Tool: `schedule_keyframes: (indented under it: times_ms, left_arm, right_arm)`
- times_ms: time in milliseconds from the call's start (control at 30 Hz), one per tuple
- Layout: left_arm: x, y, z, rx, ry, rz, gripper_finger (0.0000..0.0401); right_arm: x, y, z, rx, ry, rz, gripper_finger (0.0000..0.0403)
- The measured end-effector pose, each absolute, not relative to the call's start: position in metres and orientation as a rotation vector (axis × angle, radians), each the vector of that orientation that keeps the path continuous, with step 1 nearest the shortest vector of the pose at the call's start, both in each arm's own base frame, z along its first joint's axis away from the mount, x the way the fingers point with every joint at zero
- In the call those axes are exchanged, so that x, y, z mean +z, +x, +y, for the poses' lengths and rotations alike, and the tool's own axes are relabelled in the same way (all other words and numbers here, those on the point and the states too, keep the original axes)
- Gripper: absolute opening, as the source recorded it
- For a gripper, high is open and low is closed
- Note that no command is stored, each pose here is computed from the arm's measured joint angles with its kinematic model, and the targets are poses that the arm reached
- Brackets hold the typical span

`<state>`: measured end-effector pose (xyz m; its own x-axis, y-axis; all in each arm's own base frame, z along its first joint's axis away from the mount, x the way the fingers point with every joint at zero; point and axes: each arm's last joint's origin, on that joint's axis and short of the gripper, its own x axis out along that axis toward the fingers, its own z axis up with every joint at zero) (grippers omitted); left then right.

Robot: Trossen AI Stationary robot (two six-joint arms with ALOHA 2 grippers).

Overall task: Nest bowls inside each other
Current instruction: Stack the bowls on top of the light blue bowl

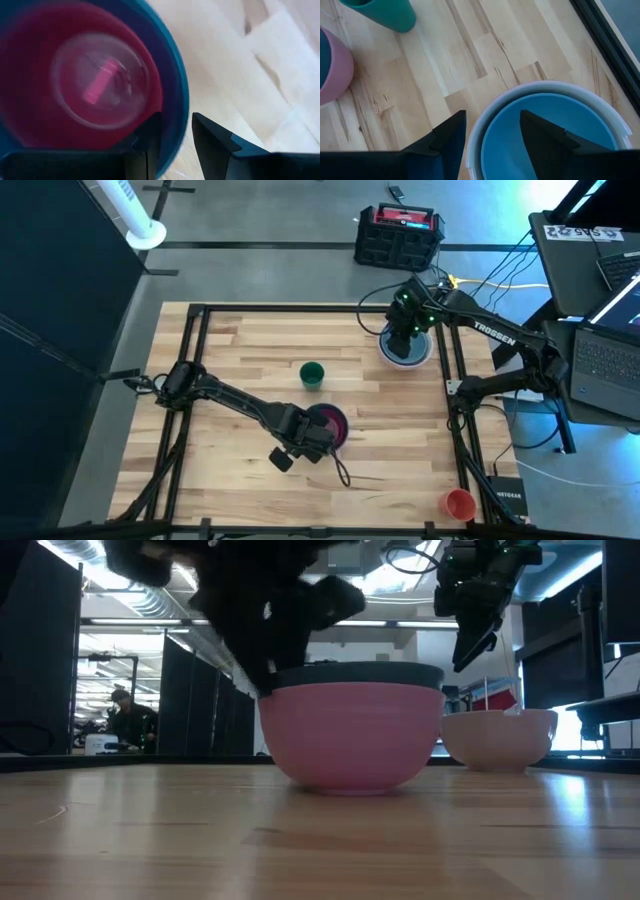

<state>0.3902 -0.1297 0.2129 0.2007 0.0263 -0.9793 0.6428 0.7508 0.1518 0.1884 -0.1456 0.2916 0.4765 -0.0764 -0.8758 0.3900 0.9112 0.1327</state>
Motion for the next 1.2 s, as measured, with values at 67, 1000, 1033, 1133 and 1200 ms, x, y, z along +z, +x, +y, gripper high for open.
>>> schedule_keyframes:
  times_ms: [67,1000,1033,1133,1200]
  left_arm:
    - [0.210,0.389,-0.130,-0.475,0.624,1.326,0.0094]
    - [0.212,0.394,-0.133,-0.496,0.658,1.257,0.0007]
    - [0.216,0.394,-0.133,-0.497,0.656,1.256,0.0007]
    - [0.233,0.397,-0.130,-0.493,0.648,1.253,0.0007]
    - [0.245,0.398,-0.125,-0.485,0.642,1.262,0.0007]
  right_arm:
    - [0.292,0.188,-0.146,-0.293,0.339,1.039,0.0175]
    - [0.292,0.189,-0.146,-0.294,0.337,1.037,0.0175]
    - [0.292,0.189,-0.146,-0.294,0.337,1.037,0.0175]
    - [0.292,0.189,-0.146,-0.295,0.337,1.036,0.0175]
    - [0.292,0.189,-0.146,-0.296,0.336,1.036,0.0175]
